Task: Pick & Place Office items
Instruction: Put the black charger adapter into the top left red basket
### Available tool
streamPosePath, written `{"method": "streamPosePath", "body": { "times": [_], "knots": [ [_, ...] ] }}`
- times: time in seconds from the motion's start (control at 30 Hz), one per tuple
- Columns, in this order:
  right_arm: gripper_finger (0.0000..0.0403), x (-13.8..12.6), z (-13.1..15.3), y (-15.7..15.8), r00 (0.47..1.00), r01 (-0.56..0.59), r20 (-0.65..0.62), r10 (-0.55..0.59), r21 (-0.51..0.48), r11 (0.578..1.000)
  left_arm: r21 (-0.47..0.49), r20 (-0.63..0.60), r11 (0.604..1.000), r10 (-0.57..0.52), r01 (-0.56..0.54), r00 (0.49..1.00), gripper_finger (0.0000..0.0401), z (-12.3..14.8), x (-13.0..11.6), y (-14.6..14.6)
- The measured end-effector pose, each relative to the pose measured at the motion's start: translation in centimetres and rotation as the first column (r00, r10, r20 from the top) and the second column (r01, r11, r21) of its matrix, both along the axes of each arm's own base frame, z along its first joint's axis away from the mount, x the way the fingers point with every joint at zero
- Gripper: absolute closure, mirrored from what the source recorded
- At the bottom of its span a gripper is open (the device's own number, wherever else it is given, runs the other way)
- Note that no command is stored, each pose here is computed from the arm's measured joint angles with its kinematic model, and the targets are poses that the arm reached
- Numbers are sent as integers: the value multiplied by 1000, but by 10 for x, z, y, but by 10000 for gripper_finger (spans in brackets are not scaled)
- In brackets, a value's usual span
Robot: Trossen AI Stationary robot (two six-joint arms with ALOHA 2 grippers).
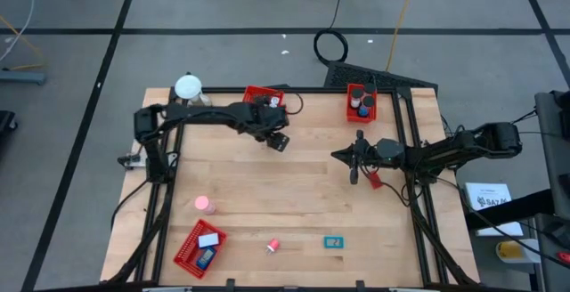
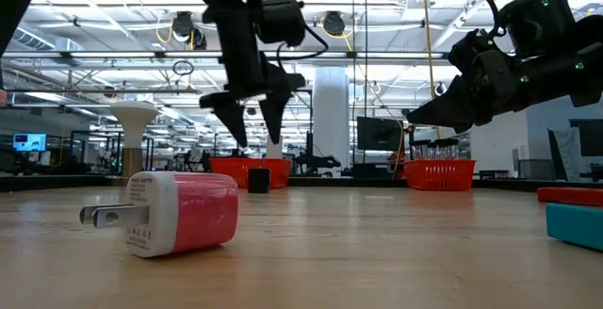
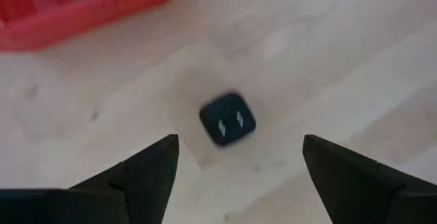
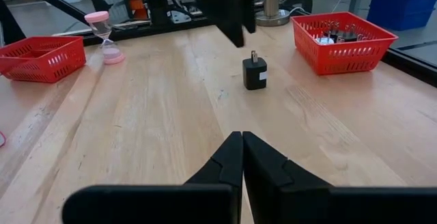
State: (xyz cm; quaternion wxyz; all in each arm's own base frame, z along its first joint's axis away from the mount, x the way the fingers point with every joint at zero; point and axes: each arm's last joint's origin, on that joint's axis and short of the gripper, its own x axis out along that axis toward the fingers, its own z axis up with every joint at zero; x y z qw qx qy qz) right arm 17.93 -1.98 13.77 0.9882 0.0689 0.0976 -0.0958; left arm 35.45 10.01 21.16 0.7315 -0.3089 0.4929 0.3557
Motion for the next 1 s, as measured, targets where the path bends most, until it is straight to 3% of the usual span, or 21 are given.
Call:
{"method": "streamPosePath", "body": {
  "times": [0.6,0.87,1.0],
  "knots": [
    [402,0,0,0,1000,-4,1,4,1,1000,-41,-73,996,78,-81,994,85,-30,11,14],
    [402,0,0,0,1000,-5,2,5,1,1000,-15,-80,995,96,-97,992,154,-31,10,18],
    [402,0,0,0,1000,-5,2,5,1,1000,1,-78,993,121,-122,990,169,-30,10,19]
  ]
}}
